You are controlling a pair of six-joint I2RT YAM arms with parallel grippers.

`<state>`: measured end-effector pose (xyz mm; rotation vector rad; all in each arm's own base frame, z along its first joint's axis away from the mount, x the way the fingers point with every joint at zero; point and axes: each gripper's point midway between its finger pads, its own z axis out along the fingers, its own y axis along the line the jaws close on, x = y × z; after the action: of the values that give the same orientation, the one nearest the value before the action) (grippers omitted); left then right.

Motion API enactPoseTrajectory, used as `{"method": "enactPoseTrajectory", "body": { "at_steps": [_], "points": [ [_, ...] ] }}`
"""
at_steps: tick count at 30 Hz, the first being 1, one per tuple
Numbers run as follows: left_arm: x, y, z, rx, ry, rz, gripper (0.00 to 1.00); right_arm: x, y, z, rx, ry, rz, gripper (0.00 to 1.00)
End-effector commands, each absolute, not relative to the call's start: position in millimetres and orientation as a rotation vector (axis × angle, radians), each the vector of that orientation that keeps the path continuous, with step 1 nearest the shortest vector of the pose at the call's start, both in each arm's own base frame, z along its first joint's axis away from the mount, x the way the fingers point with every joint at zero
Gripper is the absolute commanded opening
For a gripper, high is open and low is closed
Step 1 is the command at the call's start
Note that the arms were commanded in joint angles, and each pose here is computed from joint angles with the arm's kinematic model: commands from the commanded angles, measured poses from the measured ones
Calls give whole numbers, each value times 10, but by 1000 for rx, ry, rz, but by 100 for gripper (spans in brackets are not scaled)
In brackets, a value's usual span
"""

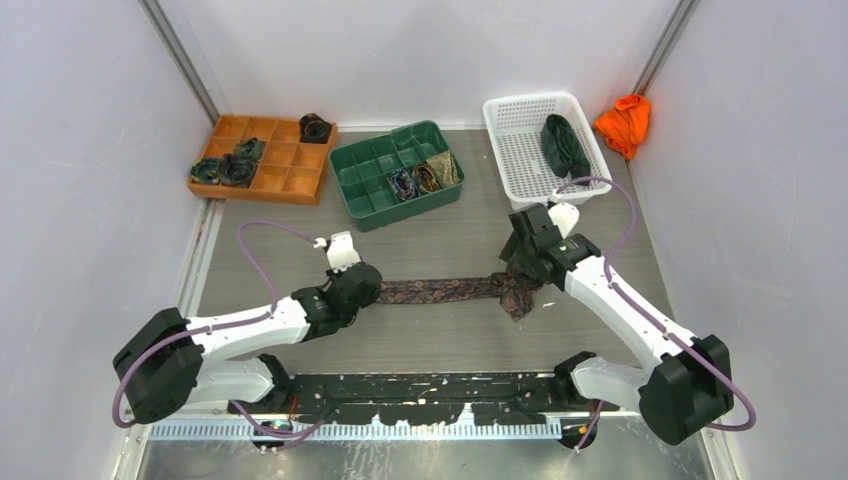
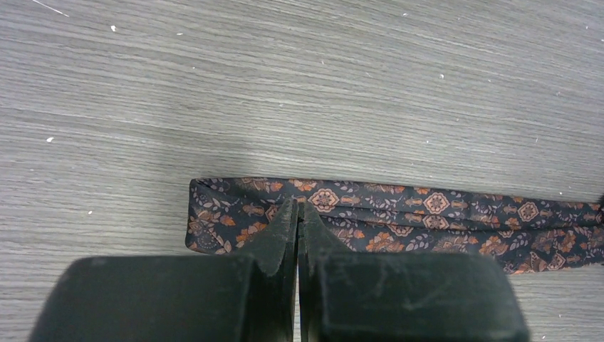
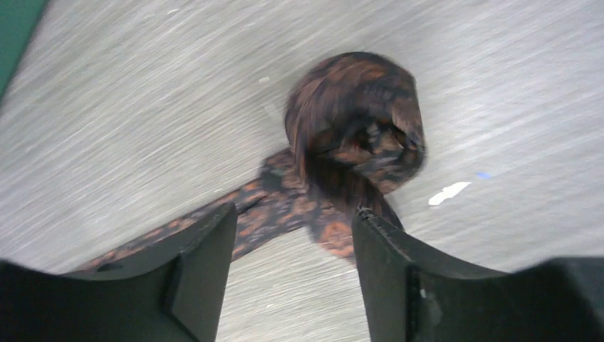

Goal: Roll the ties
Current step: Flatten out the tie at the center of the board.

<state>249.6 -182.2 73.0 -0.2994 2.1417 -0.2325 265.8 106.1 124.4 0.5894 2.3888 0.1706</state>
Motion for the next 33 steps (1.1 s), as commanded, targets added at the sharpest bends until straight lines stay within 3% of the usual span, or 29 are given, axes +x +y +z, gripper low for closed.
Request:
{"method": "enactPoseTrajectory", "body": {
  "at_steps": [1,3,5,6,9,11,16,19,28,33],
  "points": [
    [2600,-1942,870,-336,2100,-299,0,2622,411,1331,799,2212,-187,75],
    [2609,-1966,856,-337,2100,-307,0,2605,252,1409,820,2167,-288,83],
    [2621,-2004,821,-333,2107,-313,0,2627,195,1506,790,2157,-337,82],
    [2629,-2026,801,-330,2111,-314,0,2650,253,1539,726,2188,-315,76],
    [2628,-2049,750,-335,2139,-298,0,2730,645,1534,545,2285,-104,41],
    [2627,-2042,818,-345,2133,-300,0,2707,902,1500,435,2349,-28,31],
    [2619,-1856,1147,-378,2069,-266,0,2461,1603,1164,89,2546,33,29],
    [2592,-1785,1319,-382,2039,-280,0,2377,1858,823,42,2636,93,17],
    [2475,-1591,1483,-398,1994,-306,0,2677,1972,410,32,2638,-29,12],
    [2421,-1485,1635,-414,1965,-318,0,2554,2223,62,-47,2742,-25,1]
  ]
}}
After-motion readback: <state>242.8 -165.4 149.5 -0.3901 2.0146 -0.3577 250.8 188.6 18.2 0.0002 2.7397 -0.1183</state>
